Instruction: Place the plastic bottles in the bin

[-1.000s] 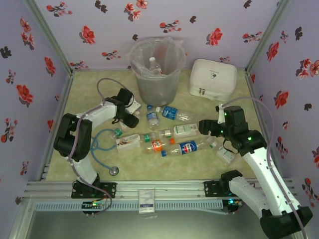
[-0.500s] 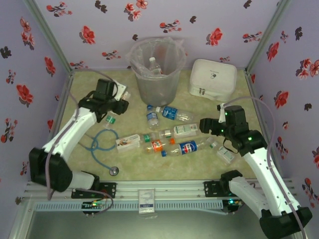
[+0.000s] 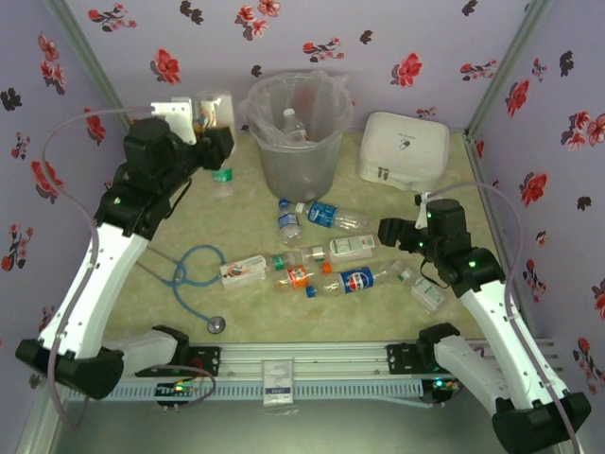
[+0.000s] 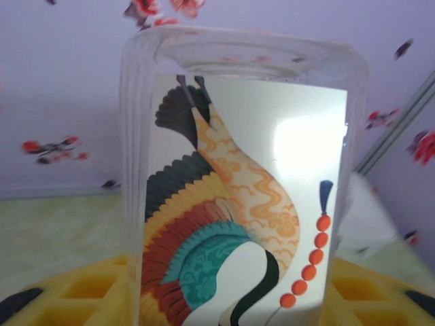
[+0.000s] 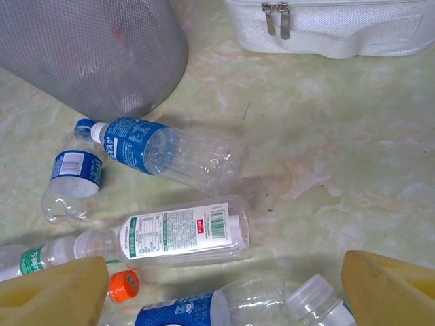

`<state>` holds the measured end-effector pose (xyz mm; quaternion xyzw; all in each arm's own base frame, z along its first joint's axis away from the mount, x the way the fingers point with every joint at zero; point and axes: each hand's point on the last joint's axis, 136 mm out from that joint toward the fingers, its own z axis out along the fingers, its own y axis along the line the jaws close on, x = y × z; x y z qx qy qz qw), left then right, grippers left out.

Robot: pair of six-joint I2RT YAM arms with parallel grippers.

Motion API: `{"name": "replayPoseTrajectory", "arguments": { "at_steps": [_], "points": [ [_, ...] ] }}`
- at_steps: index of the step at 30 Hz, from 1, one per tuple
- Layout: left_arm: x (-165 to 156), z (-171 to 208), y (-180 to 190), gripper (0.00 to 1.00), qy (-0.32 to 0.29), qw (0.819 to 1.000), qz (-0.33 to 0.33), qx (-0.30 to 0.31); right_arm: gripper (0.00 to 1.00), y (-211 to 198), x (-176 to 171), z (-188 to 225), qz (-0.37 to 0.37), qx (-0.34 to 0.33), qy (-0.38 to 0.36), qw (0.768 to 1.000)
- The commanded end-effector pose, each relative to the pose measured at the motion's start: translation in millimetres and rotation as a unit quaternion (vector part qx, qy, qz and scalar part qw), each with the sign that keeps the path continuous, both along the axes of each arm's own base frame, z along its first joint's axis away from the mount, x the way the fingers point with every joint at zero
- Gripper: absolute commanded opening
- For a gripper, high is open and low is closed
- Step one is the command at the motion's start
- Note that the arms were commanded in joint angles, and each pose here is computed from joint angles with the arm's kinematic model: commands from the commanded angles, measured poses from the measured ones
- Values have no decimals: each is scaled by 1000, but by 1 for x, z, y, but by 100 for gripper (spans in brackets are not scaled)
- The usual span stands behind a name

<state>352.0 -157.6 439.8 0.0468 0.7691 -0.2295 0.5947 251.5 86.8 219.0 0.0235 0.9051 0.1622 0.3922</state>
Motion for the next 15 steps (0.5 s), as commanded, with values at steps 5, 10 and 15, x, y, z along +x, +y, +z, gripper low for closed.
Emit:
{"name": "replayPoseTrajectory", "arguments": {
  "at_steps": [5, 10, 15],
  "points": [
    [57, 57, -61, 0, -60, 990, -57, -116, 89, -2, 2, 18, -14, 15, -29, 999],
    [91, 68, -89, 0, -77, 983, -67, -150, 89, -2, 4, 22, -13, 19, -34, 999],
    [140, 44, -129, 0, -40, 989, -68, -122, 89, 0, 11, 29, -22, 32, -55, 998]
  ]
}}
